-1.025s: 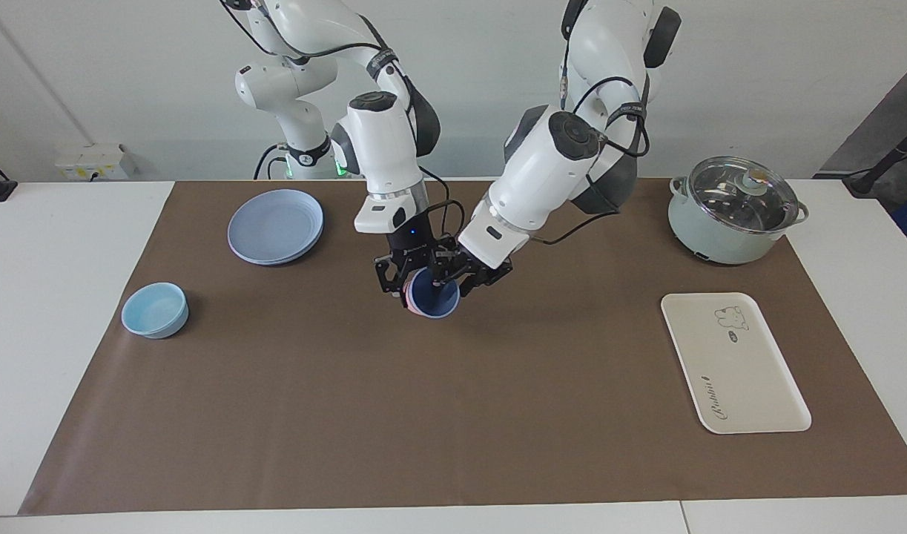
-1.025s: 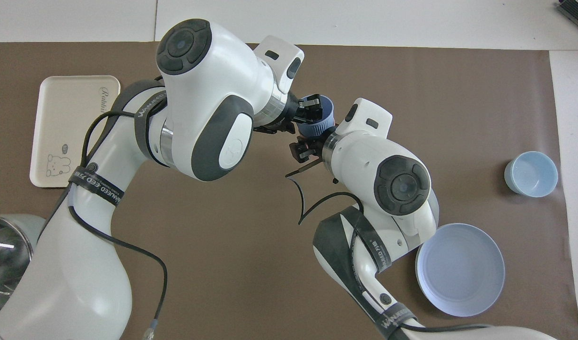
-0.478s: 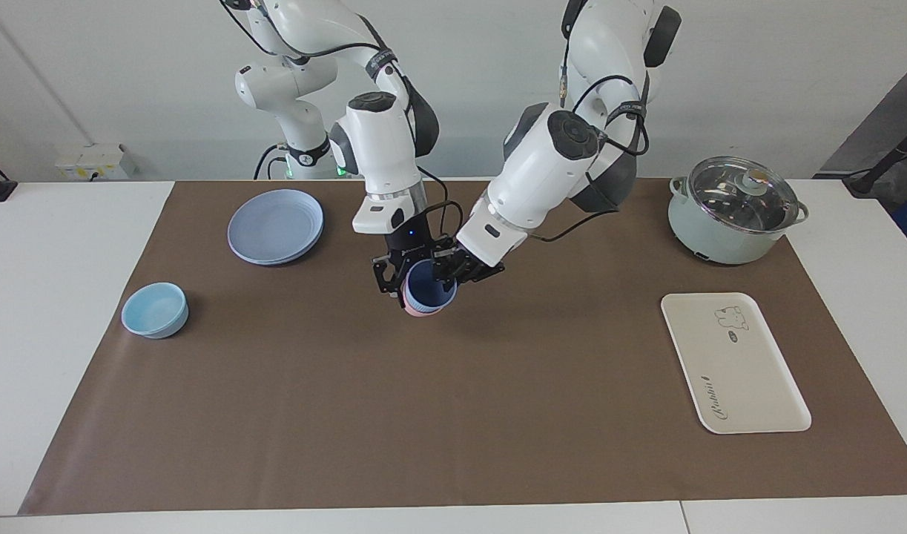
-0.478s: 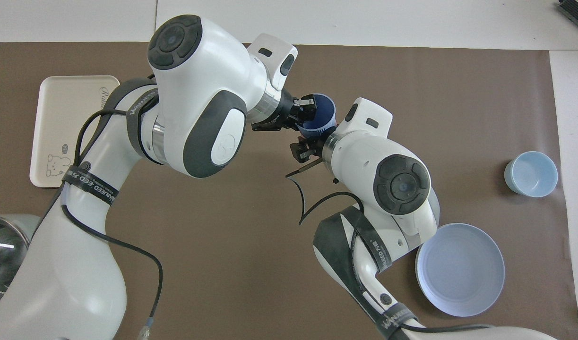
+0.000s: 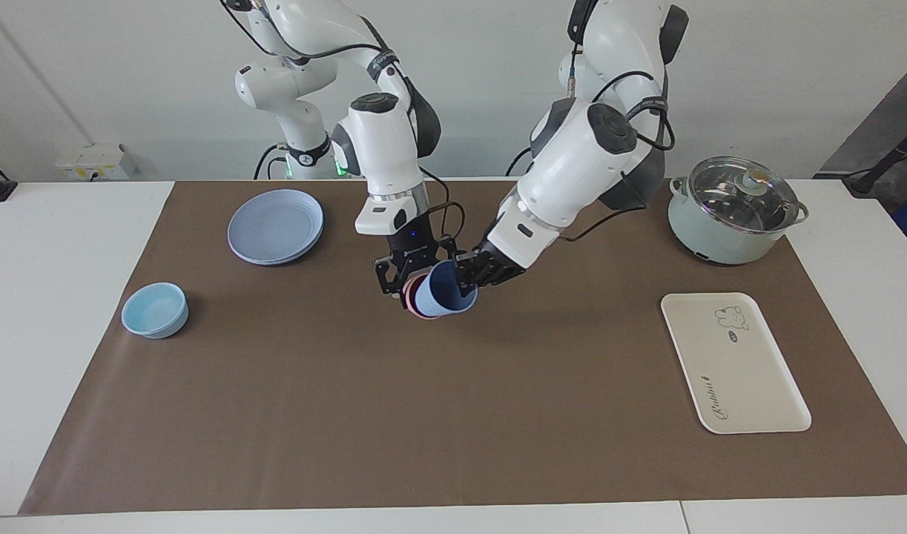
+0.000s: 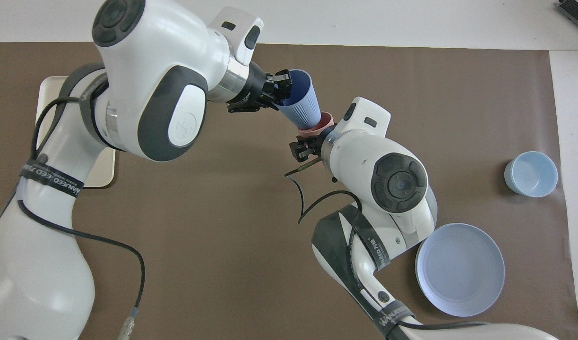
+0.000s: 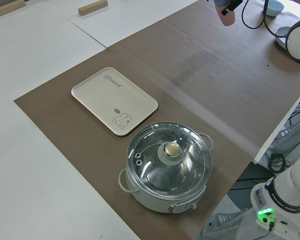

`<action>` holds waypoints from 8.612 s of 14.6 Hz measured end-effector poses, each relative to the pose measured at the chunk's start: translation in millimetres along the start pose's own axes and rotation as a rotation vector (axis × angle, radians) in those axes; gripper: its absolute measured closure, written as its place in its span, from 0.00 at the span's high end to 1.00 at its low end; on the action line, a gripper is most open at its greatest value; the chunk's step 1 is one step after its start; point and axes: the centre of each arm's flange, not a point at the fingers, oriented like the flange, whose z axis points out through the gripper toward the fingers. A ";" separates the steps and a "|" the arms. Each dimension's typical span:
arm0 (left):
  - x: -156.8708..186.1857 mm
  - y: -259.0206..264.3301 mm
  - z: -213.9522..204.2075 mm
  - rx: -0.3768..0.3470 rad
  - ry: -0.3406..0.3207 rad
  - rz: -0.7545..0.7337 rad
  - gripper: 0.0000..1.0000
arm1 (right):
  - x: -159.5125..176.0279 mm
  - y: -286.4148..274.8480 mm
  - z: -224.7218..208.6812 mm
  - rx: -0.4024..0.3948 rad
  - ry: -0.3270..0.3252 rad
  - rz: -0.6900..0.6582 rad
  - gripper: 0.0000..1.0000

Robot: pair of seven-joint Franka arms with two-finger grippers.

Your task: Place cup on tray

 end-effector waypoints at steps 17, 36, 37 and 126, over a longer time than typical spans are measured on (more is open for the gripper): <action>118.3 -437.2 -160.5 0.403 0.275 0.144 0.07 | 12.6 166.2 -4.6 0.123 0.193 -0.028 0.85; 117.1 -314.0 -141.3 0.385 0.046 0.232 1.00 | -98.2 366.3 47.6 0.463 0.433 -0.066 0.85; 106.1 -291.5 -135.6 0.419 -0.008 0.233 1.00 | -108.4 376.5 55.0 0.480 0.456 -0.075 0.85; -25.8 -264.7 -213.3 0.473 0.005 0.259 1.00 | -57.3 302.0 -239.7 -0.098 -0.470 0.457 1.00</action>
